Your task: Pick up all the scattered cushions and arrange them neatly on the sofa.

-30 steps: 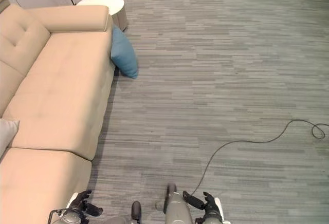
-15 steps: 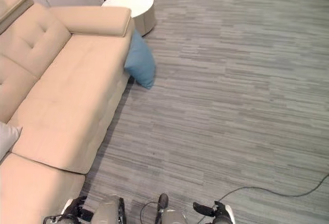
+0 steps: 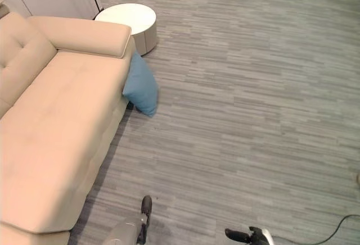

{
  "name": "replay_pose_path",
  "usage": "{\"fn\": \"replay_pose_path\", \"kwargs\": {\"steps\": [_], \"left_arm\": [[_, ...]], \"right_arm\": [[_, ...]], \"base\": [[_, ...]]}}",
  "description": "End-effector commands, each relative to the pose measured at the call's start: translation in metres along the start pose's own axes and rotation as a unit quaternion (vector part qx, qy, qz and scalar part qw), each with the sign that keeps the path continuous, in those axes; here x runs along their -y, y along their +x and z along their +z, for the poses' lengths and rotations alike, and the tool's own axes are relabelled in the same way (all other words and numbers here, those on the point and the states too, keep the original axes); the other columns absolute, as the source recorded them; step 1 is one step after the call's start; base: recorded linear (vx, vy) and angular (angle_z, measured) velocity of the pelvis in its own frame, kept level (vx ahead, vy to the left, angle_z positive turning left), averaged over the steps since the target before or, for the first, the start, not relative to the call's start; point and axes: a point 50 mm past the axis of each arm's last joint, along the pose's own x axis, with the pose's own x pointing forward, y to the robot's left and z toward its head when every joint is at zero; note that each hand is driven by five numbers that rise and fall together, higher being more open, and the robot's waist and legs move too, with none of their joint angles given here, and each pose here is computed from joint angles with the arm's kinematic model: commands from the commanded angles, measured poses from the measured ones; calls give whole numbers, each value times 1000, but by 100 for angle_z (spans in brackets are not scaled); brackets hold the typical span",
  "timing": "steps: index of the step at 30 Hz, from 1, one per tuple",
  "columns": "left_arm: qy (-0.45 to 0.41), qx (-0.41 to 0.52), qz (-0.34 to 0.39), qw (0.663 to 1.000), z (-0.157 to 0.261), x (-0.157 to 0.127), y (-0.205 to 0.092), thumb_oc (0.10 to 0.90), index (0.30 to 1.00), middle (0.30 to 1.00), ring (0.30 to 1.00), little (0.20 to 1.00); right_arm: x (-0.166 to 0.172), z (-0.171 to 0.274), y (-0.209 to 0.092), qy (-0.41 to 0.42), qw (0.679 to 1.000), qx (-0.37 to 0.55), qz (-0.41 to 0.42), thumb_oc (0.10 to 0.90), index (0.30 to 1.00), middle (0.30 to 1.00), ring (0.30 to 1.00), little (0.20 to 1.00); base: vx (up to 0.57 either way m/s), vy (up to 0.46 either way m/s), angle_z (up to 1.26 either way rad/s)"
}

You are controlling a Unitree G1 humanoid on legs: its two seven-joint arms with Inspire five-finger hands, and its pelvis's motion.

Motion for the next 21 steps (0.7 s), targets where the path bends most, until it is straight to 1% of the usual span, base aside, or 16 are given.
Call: {"fn": "replay_pose_path", "kwargs": {"steps": [1, 2, 3, 4, 5, 6, 7, 14, 15, 16, 19, 21], "left_arm": [[23, 46, 21, 998, 17, -8, 2, 800, 900, 900, 900, 900], [21, 53, 20, 998, 21, -7, 2, 800, 900, 900, 900, 900], [5, 77, 21, 997, 36, -6, 1, 800, 900, 900, 900, 900], [5, 77, 21, 997, 36, -6, 1, 800, 900, 900, 900, 900], [25, 96, 20, 995, 47, -6, 1, 800, 900, 900, 900, 900], [25, 96, 20, 995, 47, -6, 1, 800, 900, 900, 900, 900], [56, 109, 18, 992, 52, -5, 1, 800, 900, 900, 900, 900], [87, 105, 4, 991, 48, 5, 0, 800, 900, 900, 900, 900], [107, 91, -6, 990, 39, 13, -1, 800, 900, 900, 900, 900], [104, 87, -10, 991, 37, 14, -1, 800, 900, 900, 900, 900], [75, 84, -8, 994, 37, 10, 0, 800, 900, 900, 900, 900], [31, 79, -1, 996, 38, 5, 1, 800, 900, 900, 900, 900]], "right_arm": [[-2, 20, -1, -12, 999, 53, 2, 800, 900, 900, 900, 900], [-7, 23, -2, -16, 998, 59, 6, 800, 900, 900, 900, 900], [-11, 28, -2, -14, 997, 69, 8, 800, 900, 900, 900, 900], [-11, 28, -2, -14, 997, 69, 9, 800, 900, 900, 900, 900], [-14, 29, -3, -17, 997, 71, 13, 800, 900, 900, 900, 900], [-14, 29, -3, -17, 997, 71, 13, 800, 900, 900, 900, 900], [-12, 26, -3, -13, 998, 65, 11, 800, 900, 900, 900, 900], [-12, 14, -3, -20, 999, 40, 9, 800, 900, 900, 900, 900], [-14, 1, -4, -33, 999, 20, 11, 800, 900, 900, 900, 900], [-13, 2, -4, -33, 999, 21, 12, 800, 900, 900, 900, 900], [-13, 6, -3, -14, 999, 27, 12, 800, 900, 900, 900, 900], [-11, 10, -2, -1, 1000, 28, 6, 800, 900, 900, 900, 900]], "base": [[417, 221, 30], [470, 70, 29], [477, 69, 36], [638, -37, 59], [310, -51, 61], [600, -147, 65], [451, -165, 40], [458, -182, 16], [656, -379, 50], [733, -463, 55], [173, -300, 36], [181, -347, -31]]}}
